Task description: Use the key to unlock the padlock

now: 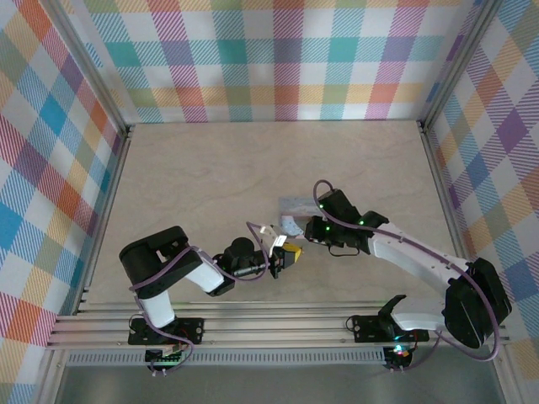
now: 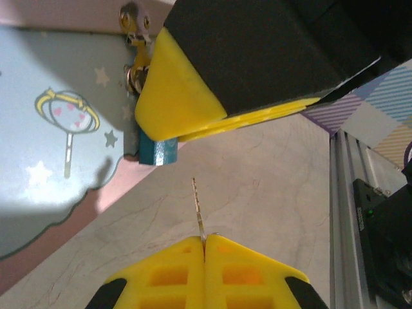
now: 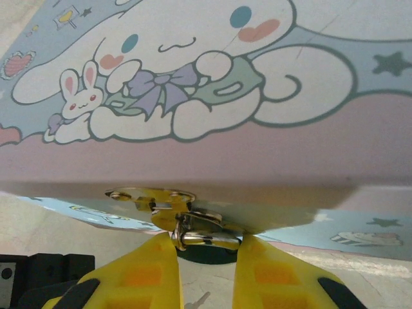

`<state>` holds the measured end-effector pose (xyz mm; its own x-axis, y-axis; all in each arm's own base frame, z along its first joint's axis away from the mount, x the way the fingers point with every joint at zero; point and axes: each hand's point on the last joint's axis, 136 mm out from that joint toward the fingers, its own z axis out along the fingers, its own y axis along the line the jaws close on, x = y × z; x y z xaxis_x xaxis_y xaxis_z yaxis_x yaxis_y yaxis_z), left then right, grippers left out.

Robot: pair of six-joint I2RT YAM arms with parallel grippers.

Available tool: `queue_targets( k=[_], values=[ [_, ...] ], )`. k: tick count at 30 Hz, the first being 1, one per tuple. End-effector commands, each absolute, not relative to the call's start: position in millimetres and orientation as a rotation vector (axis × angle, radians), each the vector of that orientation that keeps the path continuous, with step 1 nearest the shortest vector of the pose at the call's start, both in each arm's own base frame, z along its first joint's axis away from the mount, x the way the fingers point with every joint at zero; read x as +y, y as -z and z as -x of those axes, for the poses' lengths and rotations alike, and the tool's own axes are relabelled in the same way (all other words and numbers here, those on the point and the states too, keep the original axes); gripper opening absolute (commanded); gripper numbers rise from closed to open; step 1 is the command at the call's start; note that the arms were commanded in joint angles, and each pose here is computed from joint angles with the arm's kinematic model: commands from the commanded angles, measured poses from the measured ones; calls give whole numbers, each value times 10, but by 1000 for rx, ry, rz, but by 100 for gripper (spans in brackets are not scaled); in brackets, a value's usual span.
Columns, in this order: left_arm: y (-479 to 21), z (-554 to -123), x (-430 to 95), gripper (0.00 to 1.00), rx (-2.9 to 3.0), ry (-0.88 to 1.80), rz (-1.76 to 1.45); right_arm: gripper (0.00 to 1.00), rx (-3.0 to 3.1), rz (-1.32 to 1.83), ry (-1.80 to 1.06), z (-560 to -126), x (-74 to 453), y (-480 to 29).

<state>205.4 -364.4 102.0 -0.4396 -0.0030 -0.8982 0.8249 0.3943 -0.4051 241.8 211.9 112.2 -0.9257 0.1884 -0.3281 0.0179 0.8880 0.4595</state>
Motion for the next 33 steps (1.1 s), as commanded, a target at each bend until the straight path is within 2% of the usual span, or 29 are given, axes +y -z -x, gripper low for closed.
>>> queue_targets(
  k=[1,33],
  values=[
    [-1261,-2102,-3709,0,1664,1184,-685,0,2635,-160,-760,-2522,2243,-1382],
    [-1169,-2256,-3767,0,1722,1275,-625,0,2631,-224,-843,-2572,2112,-1516]
  ],
)
